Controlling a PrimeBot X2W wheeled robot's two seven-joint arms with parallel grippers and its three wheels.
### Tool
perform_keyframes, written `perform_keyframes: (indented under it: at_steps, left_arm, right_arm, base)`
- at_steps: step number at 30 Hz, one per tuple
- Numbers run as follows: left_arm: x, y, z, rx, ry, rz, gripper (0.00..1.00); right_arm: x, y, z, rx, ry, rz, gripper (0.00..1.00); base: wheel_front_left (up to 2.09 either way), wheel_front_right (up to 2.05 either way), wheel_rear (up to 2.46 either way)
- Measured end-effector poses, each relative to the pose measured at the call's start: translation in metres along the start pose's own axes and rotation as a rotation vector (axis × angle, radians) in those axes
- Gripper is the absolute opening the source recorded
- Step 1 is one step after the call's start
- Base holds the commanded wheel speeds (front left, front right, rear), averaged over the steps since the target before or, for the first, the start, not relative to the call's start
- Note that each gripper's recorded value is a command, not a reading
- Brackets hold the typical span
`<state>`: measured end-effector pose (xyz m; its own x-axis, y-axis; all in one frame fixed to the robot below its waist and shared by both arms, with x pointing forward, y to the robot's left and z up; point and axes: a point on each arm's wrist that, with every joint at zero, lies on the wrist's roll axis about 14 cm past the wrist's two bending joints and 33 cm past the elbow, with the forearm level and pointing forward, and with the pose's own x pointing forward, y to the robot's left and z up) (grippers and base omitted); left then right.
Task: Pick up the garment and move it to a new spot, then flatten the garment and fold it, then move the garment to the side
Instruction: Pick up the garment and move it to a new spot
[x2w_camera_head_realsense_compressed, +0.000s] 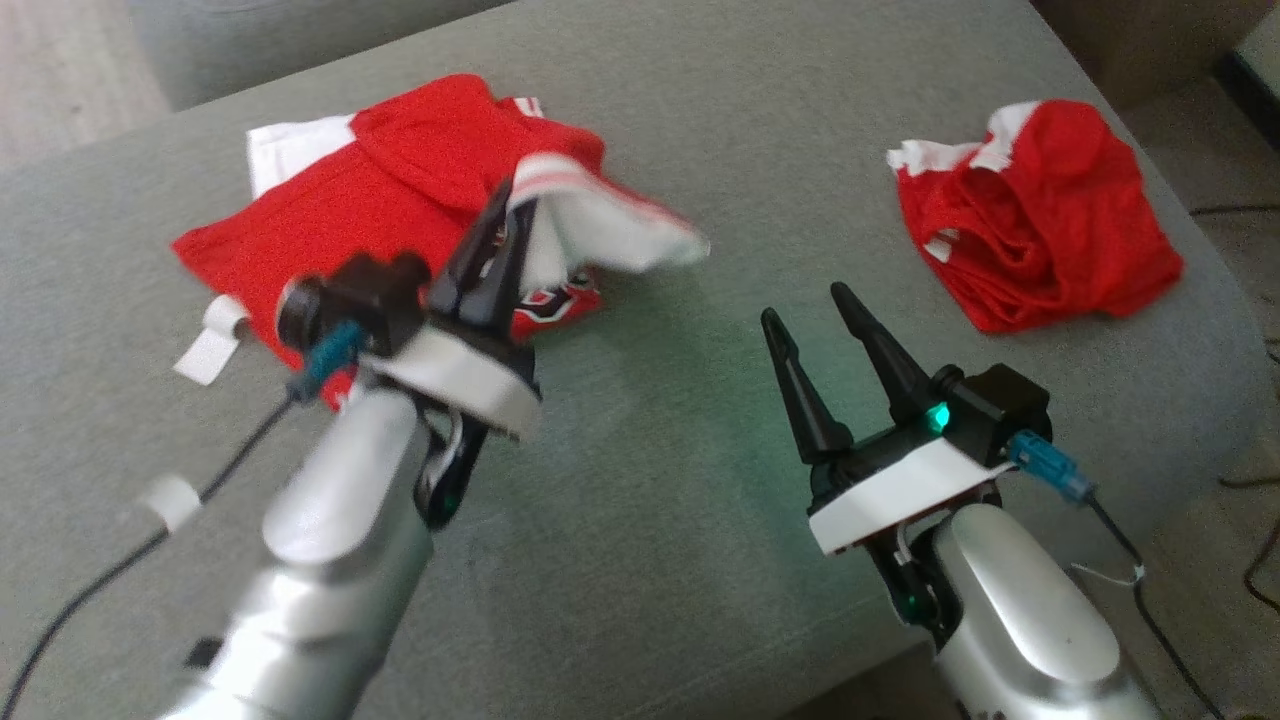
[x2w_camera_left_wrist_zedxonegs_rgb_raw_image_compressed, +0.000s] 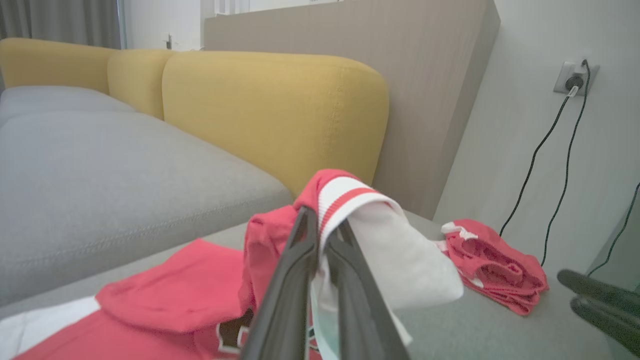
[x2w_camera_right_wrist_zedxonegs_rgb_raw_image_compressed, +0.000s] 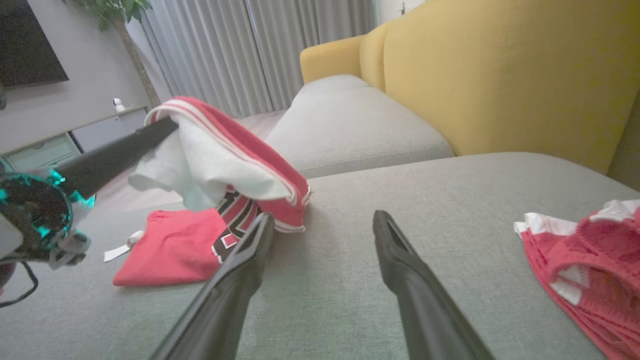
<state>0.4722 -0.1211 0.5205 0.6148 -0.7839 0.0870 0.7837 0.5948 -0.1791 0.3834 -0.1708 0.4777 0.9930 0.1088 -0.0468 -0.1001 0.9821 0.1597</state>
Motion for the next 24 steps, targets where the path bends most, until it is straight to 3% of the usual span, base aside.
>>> perform_keyframes:
  at_steps: [2, 3, 4, 5, 13, 20, 24]
  left_arm:
    - [-0.014, 0.004, -0.013, -0.015, 0.030, 0.028, 0.00]
    - [-0.021, 0.007, -0.017, -0.017, 0.041, 0.046, 0.17]
    - [-0.028, 0.013, -0.020, -0.019, 0.048, 0.071, 0.89]
    - [-0.035, 0.019, -0.021, -0.022, 0.049, 0.098, 1.00]
    - [-0.132, 0.076, -0.035, -0.046, 0.065, 0.440, 1.00]
    - [-0.235, 0.086, -0.043, -0.023, 0.080, 0.688, 1.00]
    - [-0.270, 0.087, -0.038, -0.002, 0.063, 0.775, 1.00]
  right_arm:
    - [0.002, 0.004, -0.001, 0.003, 0.002, 0.013, 1.00]
    - [0.003, 0.007, -0.002, 0.006, 0.004, 0.022, 1.00]
    - [0.004, 0.011, -0.004, 0.008, 0.007, 0.033, 1.00]
    - [0.005, 0.015, -0.006, 0.006, 0.012, 0.043, 1.00]
    - [0.016, 0.039, -0.002, 0.009, -0.003, 0.115, 1.00]
    - [0.005, 0.053, -0.016, -0.006, 0.035, 0.147, 1.00]
    - [0.006, 0.055, -0.011, -0.012, 0.022, 0.150, 1.00]
  base:
    - [0.00, 0.00, 0.00]
    - [0.00, 0.00, 0.00]
    - [0.00, 0.00, 0.00]
    - [0.00, 0.00, 0.00]
    - [0.00, 0.00, 0.00]
    - [0.00, 0.00, 0.00]
    - [0.00, 0.00, 0.00]
